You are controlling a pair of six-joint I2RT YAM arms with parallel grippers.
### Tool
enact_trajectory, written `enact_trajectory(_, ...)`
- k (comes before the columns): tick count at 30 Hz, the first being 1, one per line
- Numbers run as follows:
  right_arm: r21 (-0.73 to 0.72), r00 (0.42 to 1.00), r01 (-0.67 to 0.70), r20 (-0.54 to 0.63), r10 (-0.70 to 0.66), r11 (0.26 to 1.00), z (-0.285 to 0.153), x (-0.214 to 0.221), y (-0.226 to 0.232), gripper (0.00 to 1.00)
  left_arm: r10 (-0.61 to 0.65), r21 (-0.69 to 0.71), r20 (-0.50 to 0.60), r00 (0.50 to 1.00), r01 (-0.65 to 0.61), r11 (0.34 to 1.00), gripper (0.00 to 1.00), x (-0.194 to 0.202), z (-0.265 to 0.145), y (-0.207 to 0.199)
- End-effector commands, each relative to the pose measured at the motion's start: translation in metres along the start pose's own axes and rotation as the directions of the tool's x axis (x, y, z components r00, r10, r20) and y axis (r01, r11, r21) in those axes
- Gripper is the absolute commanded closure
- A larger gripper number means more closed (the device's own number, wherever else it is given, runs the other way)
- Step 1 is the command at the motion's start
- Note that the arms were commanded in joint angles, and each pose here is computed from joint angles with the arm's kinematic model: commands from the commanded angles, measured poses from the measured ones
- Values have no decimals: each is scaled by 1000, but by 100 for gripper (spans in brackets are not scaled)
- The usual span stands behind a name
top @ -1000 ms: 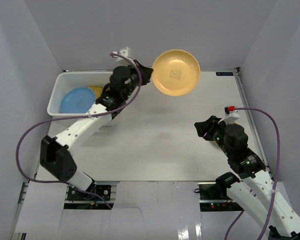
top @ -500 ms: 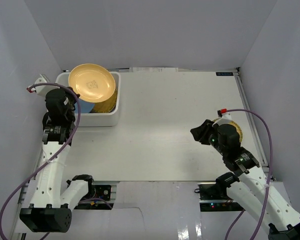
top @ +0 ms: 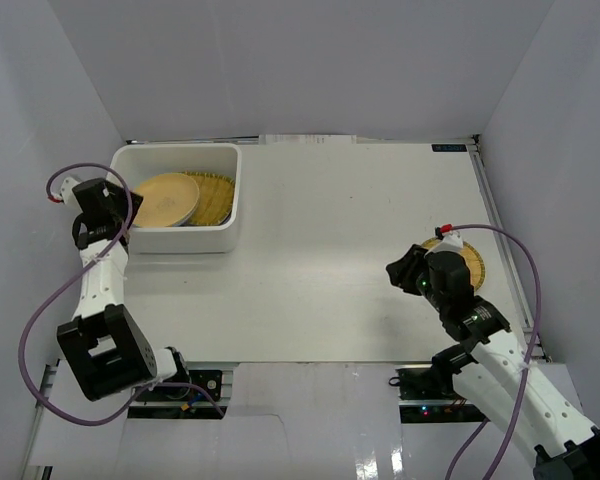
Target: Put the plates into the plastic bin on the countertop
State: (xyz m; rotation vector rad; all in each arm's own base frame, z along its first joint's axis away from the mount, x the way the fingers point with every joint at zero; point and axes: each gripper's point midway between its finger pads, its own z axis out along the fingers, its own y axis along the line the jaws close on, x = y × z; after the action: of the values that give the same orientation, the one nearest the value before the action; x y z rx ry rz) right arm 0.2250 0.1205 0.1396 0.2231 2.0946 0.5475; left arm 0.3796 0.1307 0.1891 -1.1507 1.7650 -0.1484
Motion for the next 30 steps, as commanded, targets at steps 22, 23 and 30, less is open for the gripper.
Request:
enact_trajectory(22, 657, 869, -495, 379, 318, 569, -35, -50, -219, 18, 507, 980, 91, 857, -168, 108, 2, 95, -272, -202)
enact_trajectory(23, 634, 837, -546, 387, 387, 547, -32, -43, -222, 18, 497, 980, 99, 862, -170, 100, 2, 93, -276, -203)
enact_trajectory(30, 491, 760, -649, 391, 519, 581, -1, -29, -218, 21, 482, 978, 128, 867, -192, 86, 2, 89, -284, -201)
